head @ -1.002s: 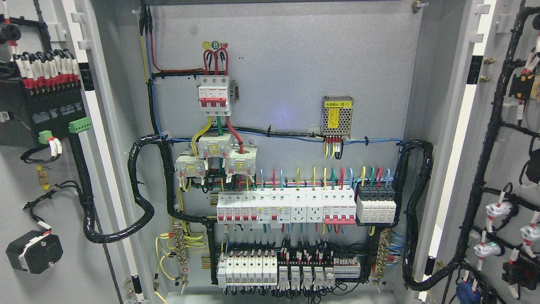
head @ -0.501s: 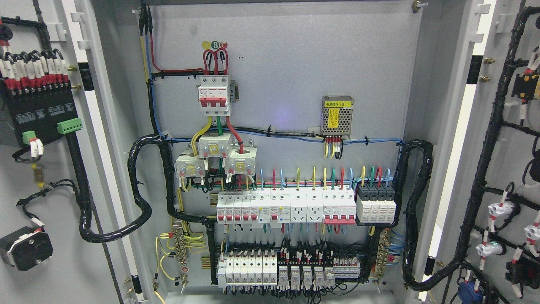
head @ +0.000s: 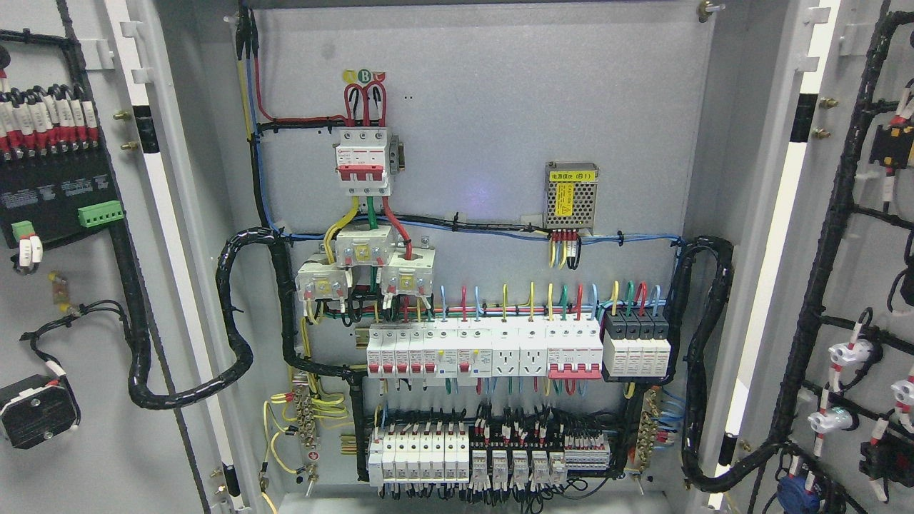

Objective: Open door with both hands

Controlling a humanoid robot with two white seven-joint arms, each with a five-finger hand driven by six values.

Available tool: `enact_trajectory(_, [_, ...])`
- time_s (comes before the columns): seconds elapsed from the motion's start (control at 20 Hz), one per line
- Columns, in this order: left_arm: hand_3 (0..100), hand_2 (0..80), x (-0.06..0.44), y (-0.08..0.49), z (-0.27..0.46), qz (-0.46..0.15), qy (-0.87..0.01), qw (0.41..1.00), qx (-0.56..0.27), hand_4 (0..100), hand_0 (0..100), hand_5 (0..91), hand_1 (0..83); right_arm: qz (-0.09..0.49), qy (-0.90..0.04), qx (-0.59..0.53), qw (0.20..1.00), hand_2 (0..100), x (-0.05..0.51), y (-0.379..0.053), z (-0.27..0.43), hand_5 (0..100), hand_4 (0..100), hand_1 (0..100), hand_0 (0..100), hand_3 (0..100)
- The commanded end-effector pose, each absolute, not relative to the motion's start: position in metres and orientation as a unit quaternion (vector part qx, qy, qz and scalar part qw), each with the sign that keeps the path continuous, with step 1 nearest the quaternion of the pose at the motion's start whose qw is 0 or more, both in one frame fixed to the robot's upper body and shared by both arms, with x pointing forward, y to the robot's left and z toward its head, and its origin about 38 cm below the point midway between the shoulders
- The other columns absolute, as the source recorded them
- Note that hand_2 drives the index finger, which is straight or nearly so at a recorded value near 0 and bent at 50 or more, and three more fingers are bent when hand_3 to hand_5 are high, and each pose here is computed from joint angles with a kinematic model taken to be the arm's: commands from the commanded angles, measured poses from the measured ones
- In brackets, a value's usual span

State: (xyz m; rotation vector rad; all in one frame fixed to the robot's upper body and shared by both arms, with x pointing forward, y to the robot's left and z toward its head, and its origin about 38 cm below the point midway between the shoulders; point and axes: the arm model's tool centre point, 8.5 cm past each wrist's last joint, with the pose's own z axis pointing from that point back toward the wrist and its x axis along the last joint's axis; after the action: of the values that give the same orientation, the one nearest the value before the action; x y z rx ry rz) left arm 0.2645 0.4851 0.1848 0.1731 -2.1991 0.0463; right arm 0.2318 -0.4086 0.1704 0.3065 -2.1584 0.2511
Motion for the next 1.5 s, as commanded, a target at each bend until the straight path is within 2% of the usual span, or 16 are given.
enact_trajectory(0.0, [0,0.0,0.277,0.515,0.179,0.036,-0.873,0.478,0.094,3,0,0.0,0.0,0.106,-0.873,0.117,0.462,0,0.233,-0.417,0.17,0,0,0,0,0])
enact_trajectory(0.5, [0,0.0,0.303,0.535,0.182,0.061,-0.854,0.508,0.097,3,0,0.0,0.0,0.122,-0.875,0.1,0.458,0,0.238,-0.429,0.181,0,0,0,0,0])
enact_trajectory(1.45, [0,0.0,0.325,0.545,0.189,0.078,-0.856,0.501,0.099,3,0,0.0,0.0,0.138,-0.876,0.096,0.452,0,0.245,-0.433,0.19,0,0,0,0,0])
